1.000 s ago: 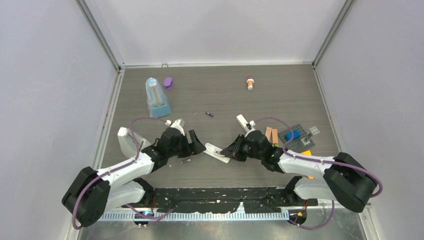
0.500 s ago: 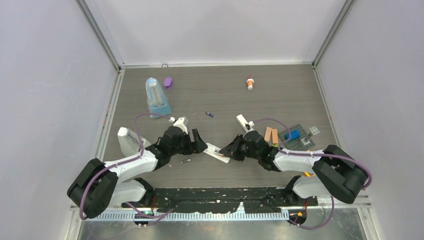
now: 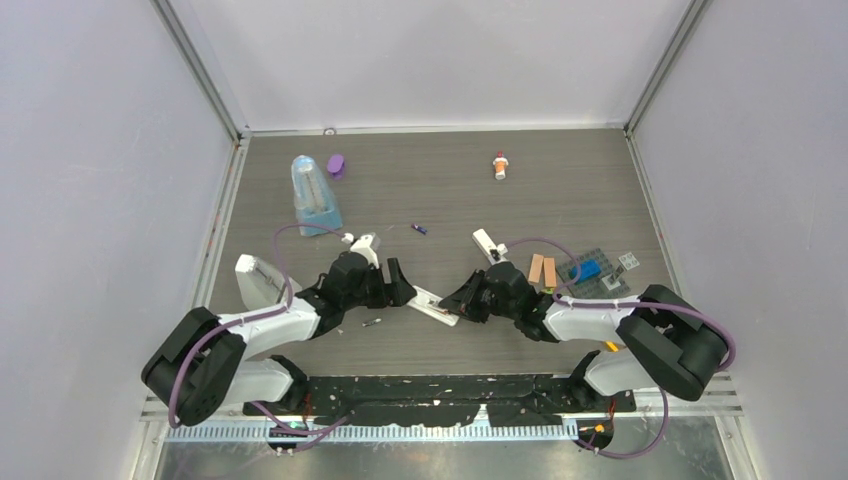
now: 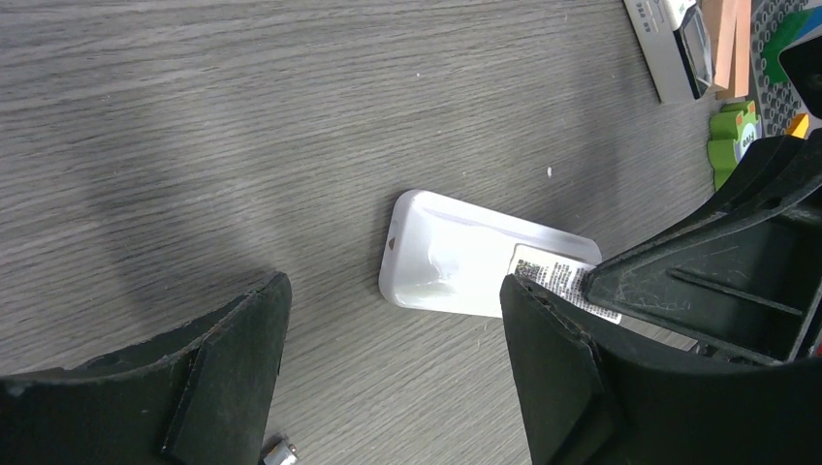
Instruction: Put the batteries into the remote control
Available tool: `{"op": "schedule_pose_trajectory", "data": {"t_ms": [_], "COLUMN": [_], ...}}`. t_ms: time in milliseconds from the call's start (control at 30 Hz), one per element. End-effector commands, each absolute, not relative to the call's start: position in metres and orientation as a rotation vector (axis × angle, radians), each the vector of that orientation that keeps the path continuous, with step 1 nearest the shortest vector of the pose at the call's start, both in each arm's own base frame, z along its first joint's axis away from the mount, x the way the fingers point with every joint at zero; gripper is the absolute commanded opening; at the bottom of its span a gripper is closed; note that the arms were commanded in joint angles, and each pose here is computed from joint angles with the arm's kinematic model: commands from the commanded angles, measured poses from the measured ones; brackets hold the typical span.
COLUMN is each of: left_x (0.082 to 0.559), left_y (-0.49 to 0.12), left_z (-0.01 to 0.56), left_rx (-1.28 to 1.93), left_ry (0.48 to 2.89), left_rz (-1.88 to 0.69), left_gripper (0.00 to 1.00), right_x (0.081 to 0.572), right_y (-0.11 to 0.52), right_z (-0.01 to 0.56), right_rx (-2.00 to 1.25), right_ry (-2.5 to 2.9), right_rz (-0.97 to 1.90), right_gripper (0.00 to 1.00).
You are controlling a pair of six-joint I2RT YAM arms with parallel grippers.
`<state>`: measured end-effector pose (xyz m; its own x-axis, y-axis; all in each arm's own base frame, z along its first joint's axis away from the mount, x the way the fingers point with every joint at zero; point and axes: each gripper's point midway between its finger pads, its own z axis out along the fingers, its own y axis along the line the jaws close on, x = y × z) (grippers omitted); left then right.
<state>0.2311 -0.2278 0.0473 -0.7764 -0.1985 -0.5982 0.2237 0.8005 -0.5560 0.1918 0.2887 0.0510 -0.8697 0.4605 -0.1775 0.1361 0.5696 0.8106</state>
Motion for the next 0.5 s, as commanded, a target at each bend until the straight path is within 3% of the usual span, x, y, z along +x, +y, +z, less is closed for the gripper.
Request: {"op": "schedule_pose_trajectory", "data": {"t_ms": [0,467], "left_x": [0.243,0.244], "left_y": [-0.237,-0.235], "left_z": [0.059,0.057], "left_rx": [0.052,0.024], "left_ry": [2.250,2.261], "left_rz": [-0.859,-0.846], "left_gripper": [0.80,0.80], "right_x": [0.198,0.194], "right_y": [0.291,0.289], "right_z": [0.048,0.067], "right_rx": [0.515,0.554], "right_ry": [2.431,2.452], "right_rz": [1.190,1.190], "right_gripper": [0.07,0.45]}}
